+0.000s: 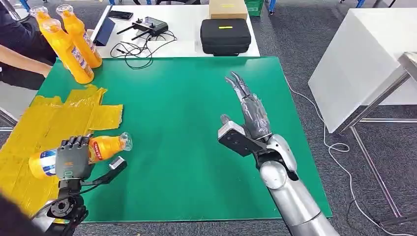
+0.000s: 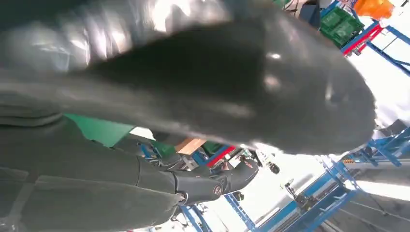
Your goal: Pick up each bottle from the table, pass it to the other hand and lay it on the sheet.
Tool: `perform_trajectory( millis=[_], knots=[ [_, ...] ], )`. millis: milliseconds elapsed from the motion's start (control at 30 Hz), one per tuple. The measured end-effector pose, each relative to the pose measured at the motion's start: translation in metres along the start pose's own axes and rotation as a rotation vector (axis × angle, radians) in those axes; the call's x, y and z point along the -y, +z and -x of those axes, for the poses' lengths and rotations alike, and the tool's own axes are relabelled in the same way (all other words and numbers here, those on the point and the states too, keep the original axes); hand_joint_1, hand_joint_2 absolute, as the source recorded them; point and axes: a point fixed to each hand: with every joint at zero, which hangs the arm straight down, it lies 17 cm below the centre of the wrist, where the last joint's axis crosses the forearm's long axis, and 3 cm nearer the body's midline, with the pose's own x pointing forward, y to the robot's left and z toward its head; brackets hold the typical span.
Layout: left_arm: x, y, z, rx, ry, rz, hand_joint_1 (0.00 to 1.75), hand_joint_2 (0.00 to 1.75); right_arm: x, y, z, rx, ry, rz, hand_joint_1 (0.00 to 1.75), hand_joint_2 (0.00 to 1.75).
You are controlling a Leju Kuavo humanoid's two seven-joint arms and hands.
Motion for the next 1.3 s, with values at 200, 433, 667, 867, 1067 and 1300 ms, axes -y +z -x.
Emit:
perform_trajectory(
  millis=[200,433,667,867,1067,1300],
  knots=[
    [0.016,0.004,0.002,0.003,-0.018,0.048,1.75,1.75,-0.004,0.004,0.003,-0.012,0.014,-0.021,0.00,0.00],
    [0.033,0.011,0.006,0.003,-0.031,0.101,0.00,1.75,-0.005,0.010,0.008,-0.018,0.024,-0.028,0.00,0.00],
    [0.059,0.014,0.026,-0.069,-0.038,0.209,0.00,0.00,-0.009,0.019,0.014,-0.028,0.023,-0.050,0.00,0.00],
    [0.073,0.011,0.040,-0.103,-0.044,0.302,0.00,0.00,-0.012,0.037,0.023,-0.051,0.029,-0.052,0.00,0.00],
    [0.081,0.017,0.042,-0.108,-0.035,0.331,0.00,0.00,-0.012,0.043,0.023,-0.061,0.037,-0.051,0.00,0.00],
    [0.080,0.016,0.039,-0.093,-0.006,0.320,0.00,0.00,-0.015,0.049,0.025,-0.070,0.040,-0.059,0.00,0.00]
  ],
)
